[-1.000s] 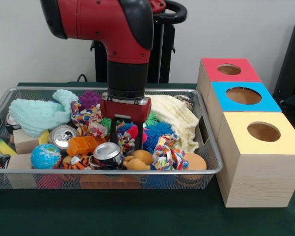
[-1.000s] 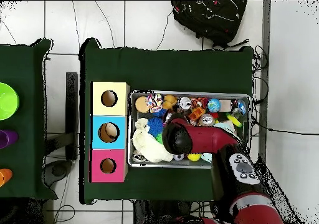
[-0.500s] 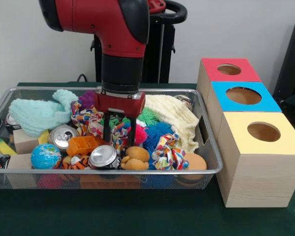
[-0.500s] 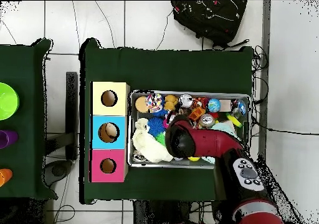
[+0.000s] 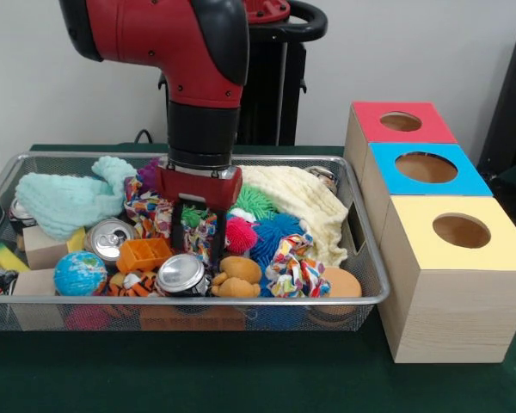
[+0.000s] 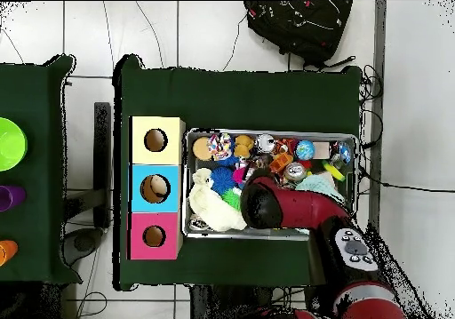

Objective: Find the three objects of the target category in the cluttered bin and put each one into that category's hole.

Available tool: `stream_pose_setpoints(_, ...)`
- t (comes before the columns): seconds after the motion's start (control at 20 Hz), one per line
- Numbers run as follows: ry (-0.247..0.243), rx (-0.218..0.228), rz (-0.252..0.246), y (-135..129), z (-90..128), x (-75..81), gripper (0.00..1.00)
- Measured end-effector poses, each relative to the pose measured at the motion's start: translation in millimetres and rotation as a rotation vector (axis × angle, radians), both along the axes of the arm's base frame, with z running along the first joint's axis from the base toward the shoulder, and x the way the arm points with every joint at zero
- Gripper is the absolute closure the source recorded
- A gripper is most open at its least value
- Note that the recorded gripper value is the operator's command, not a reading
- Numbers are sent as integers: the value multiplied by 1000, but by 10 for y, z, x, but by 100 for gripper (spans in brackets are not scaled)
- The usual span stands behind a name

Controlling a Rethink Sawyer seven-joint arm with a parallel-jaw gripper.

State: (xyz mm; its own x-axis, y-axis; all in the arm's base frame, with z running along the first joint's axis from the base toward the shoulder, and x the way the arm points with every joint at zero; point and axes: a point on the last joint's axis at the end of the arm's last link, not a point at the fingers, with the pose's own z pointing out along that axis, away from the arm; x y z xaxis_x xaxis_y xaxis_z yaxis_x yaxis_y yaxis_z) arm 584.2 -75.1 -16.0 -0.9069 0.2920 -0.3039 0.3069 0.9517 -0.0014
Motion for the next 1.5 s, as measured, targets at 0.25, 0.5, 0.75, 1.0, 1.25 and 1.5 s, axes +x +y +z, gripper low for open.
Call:
stream_pose_setpoints(0.25, -44, -3, 33, 167, -144, -19, 100)
stream_pose_setpoints(0.5, -43, -23, 41, 158, -117, -42, 100)
stream_pose_setpoints(0.75, -23, -11, 1, -9, 54, -13, 100)
stream_pose_setpoints(1.0, 50, 22, -102, -276, 533, 10, 100)
stream_pose_setpoints(1.25, 173, 47, -224, -460, 1411, 71, 100)
stream_pose_setpoints(1.5, 201, 56, -246, -312, 2011, 181, 100)
